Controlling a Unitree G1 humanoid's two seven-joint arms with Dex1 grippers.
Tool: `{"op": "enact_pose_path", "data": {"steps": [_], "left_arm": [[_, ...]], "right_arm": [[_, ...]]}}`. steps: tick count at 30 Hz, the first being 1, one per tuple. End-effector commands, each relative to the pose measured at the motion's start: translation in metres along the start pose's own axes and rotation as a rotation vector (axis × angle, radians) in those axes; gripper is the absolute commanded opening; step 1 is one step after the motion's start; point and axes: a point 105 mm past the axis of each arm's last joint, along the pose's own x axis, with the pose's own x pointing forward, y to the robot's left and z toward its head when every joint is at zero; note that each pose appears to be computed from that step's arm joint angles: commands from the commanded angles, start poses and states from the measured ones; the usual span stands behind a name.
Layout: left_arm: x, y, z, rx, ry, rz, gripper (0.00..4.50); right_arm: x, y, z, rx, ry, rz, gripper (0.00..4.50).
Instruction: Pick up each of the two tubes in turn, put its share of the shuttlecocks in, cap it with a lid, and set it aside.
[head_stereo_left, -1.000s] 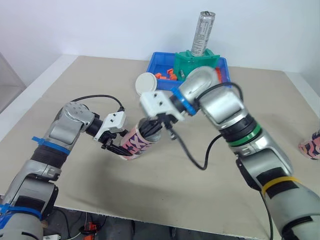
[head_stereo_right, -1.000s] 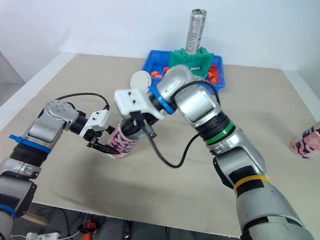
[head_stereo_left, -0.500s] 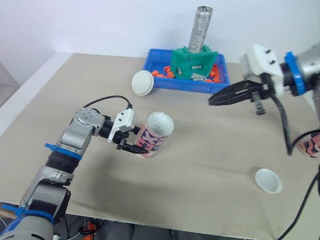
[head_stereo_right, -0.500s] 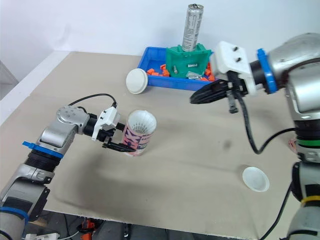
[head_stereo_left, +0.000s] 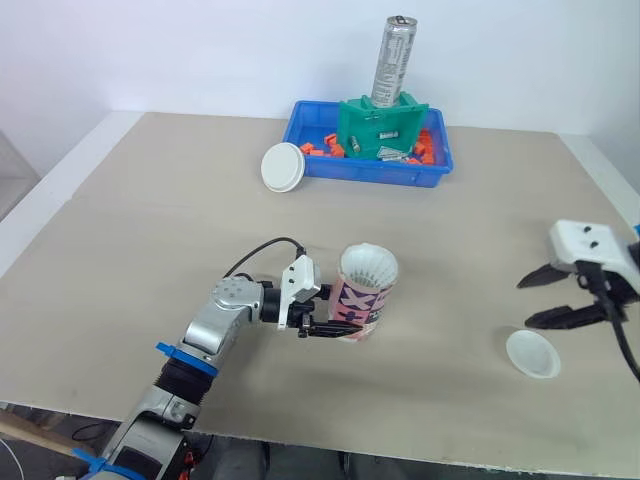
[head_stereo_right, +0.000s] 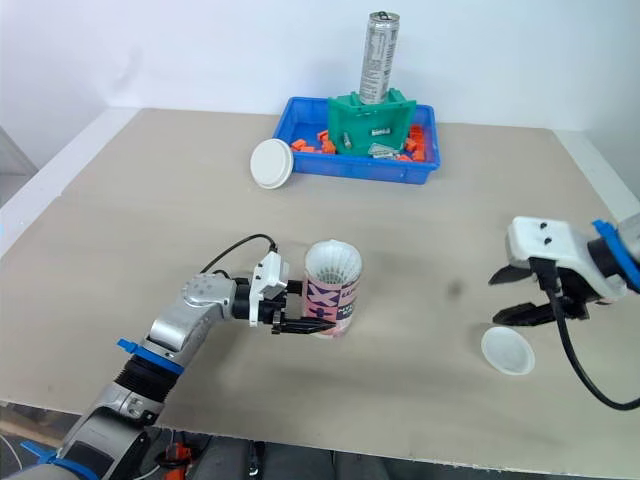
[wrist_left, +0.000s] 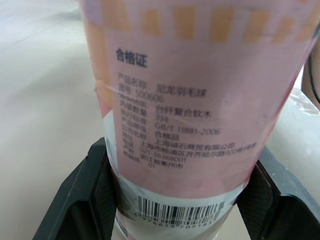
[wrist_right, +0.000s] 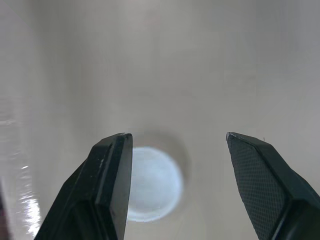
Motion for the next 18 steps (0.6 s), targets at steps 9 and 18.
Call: {"op": "enact_pose_path", "data": {"steps": [9, 18], "left_arm": [[-0.011, -0.001, 0.005, 0.017, 0.005, 0.013, 2.93], [-0.014, 0.005, 0.010, 0.036, 0.014, 0.022, 2.93]], "right_arm": [[0.018, -0.010, -0.021, 0.041, 0.047, -0.083, 3.26], [0.030, -0.018, -0.034, 0.092, 0.068, -0.051, 3.26]]}}
